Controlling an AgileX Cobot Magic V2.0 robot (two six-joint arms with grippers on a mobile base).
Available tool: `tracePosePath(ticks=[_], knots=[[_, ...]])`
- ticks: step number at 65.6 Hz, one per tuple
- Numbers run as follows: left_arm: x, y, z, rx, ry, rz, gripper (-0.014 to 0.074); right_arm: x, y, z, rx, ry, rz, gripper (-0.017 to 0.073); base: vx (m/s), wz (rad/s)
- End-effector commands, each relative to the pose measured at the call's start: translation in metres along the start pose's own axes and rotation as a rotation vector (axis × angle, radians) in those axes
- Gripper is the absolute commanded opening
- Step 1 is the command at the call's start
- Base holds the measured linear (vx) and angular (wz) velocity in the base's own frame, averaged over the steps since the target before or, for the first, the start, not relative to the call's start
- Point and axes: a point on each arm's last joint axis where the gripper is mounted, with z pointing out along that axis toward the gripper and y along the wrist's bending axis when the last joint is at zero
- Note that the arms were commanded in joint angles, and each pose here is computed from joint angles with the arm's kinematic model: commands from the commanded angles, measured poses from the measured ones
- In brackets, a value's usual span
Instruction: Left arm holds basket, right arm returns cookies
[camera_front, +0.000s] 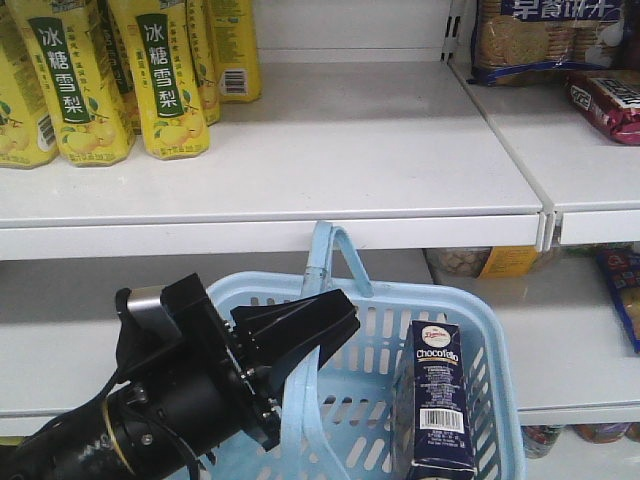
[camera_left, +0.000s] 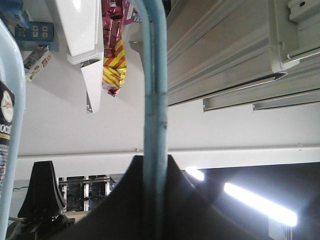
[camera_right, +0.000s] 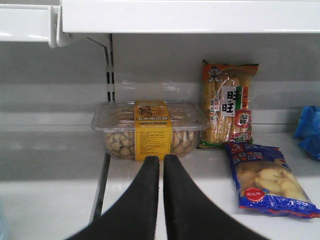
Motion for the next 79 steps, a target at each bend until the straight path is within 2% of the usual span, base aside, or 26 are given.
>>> tracePosePath(ticks=[1, 79], knots=[[-0.0028, -0.0305, 0.0011, 0.21, -0.038, -0.018, 0.0, -0.0015, 0.0006, 0.0001, -0.006, -0.066, -0.014, -0.0006, -0.01, 0.11], [-0.0028, -0.0305, 0.0011, 0.21, -0.038, -0.018, 0.0, -0.0015, 0.0006, 0.0001, -0.006, -0.066, -0.014, -0.0006, -0.01, 0.05]])
